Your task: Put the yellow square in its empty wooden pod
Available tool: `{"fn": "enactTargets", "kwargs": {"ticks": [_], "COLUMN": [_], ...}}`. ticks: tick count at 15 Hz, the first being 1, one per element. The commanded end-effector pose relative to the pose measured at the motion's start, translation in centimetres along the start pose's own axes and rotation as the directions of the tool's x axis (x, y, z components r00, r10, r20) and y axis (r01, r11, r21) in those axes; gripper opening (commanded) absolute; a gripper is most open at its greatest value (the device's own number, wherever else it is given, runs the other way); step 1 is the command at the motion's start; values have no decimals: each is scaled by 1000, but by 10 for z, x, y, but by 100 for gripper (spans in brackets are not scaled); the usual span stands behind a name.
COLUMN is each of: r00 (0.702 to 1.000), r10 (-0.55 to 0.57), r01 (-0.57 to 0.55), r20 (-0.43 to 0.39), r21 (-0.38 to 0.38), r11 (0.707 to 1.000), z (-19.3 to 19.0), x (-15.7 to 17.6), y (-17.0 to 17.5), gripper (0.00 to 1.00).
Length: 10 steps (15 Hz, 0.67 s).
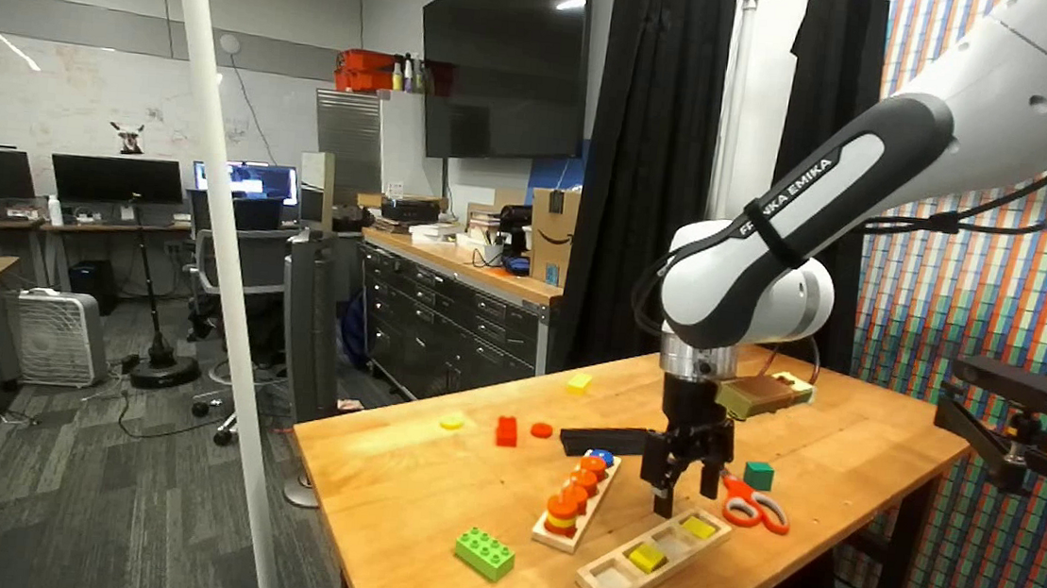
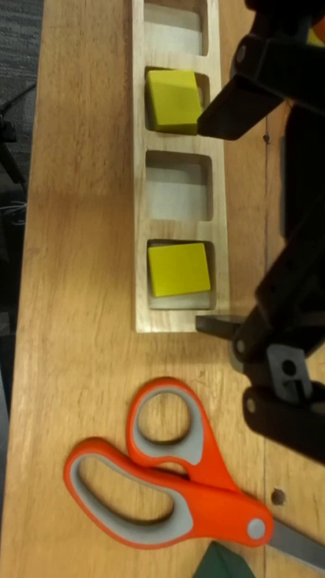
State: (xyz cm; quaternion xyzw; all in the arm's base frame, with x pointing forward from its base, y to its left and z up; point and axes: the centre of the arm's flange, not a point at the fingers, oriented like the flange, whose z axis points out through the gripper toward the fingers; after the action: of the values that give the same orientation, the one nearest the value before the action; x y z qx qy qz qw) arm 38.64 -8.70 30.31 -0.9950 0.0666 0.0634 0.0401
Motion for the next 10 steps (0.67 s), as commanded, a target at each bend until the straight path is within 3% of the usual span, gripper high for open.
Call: {"fn": "enactTargets", "kwargs": {"ticks": [1, 6, 10], "r00": [998, 983, 962], "r10": [23, 96, 165], "r01": [-26, -107, -175], "r20": [-63, -154, -216], "r21": [-48, -65, -27], "r11": [998, 992, 984], "z": [-56, -129, -164], "x": [-26, -84, -134], "y": [-24, -44, -33], "gripper": [100, 100, 100]}}
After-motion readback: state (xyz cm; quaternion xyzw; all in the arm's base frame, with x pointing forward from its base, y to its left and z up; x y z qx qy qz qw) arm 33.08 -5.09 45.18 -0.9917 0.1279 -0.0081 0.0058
